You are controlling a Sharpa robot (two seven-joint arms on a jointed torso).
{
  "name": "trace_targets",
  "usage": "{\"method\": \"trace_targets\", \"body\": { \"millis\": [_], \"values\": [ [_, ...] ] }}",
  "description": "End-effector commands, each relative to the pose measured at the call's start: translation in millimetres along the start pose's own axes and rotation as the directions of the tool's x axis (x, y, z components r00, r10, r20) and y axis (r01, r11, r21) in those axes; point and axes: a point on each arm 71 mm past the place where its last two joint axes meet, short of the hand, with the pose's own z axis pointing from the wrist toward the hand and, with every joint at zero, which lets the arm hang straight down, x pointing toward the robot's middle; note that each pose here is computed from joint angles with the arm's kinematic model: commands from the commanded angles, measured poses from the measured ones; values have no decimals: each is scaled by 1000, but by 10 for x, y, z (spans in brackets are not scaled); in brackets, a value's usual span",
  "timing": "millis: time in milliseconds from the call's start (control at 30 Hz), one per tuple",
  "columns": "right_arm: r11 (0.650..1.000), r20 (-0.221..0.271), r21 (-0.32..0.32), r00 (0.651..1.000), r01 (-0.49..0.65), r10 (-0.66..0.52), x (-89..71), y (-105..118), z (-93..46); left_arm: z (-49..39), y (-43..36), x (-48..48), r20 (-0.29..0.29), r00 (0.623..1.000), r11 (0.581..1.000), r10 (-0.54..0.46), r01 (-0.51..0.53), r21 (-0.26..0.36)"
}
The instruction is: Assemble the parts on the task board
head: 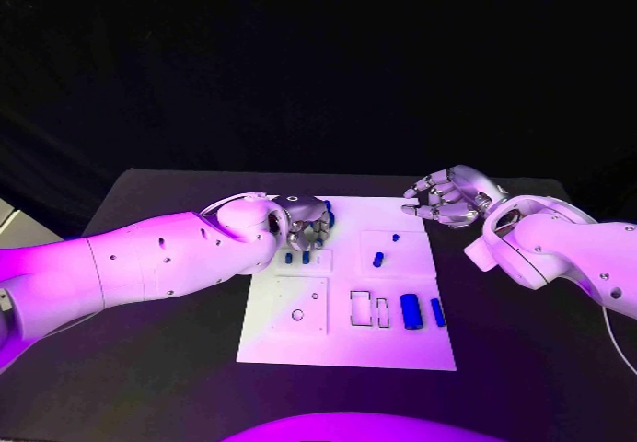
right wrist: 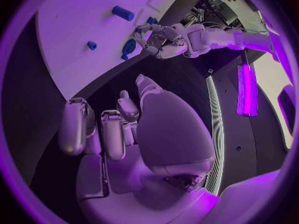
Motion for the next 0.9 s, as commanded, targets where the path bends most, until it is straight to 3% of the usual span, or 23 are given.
{"method": "trace_targets", "body": {
  "millis": [33, 600, 900],
  "values": [
    [1000, -10, -14, 1000, 6, -6, 14, 16, -1, 6, -17, -5, -3, 1000, 1000, -5, 6, 14],
    [1000, -12, -17, 1000, 6, -6, 21, 25, -2, 1, -9, -49, 58, 998, 999, -27, 26, 31],
    [1000, -11, -17, 1000, 6, -6, 18, 23, -2, -82, -2, -156, 71, 992, 994, -103, 100, 52]
  ]
}}
